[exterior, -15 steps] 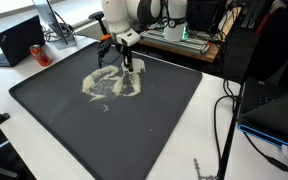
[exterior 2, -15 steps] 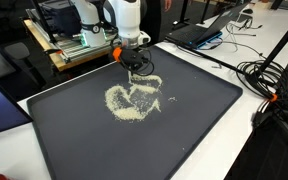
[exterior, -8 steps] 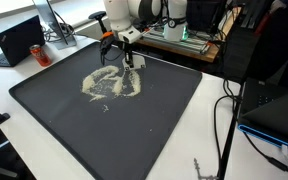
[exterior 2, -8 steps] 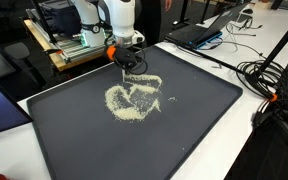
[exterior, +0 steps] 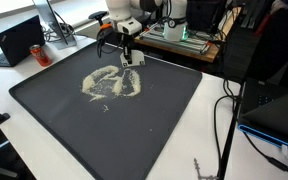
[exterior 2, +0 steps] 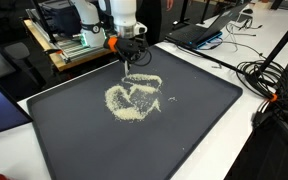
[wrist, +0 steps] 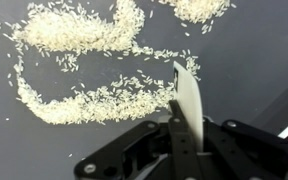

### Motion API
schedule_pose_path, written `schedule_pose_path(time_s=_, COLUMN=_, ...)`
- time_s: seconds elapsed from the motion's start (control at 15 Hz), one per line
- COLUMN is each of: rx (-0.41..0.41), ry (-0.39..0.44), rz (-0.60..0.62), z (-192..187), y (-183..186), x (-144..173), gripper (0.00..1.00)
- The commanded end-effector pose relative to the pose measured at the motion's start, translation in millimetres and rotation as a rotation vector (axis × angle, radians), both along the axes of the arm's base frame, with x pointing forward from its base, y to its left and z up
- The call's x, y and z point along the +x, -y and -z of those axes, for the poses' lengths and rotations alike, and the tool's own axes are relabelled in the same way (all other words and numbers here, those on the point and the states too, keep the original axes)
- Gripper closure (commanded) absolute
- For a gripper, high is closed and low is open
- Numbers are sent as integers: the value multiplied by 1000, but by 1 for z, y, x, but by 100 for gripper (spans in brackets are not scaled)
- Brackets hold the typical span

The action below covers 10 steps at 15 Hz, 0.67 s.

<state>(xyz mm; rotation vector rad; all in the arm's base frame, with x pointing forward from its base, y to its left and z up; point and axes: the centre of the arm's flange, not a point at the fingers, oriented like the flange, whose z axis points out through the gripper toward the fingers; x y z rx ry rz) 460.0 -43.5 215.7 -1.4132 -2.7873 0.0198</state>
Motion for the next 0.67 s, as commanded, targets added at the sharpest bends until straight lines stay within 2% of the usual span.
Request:
schedule_pose_path(time_s=0.0, rx=-21, ry=-3, rz=23, z=-38, y=-21, x=3, gripper=99)
schedule_pose_path(time_s=0.13, rx=-46, ry=-25, rz=30, z=-48, y=-42, x=7, gripper=99)
schedule_pose_path(time_s=0.33, rx=-136, ry=-56, rz=46, z=-62, y=-76, x=15, gripper=99)
schedule_pose_path(time_s=0.6, rx=-222, ry=-51, rz=58, z=-77, y=-123, x=30, gripper=99)
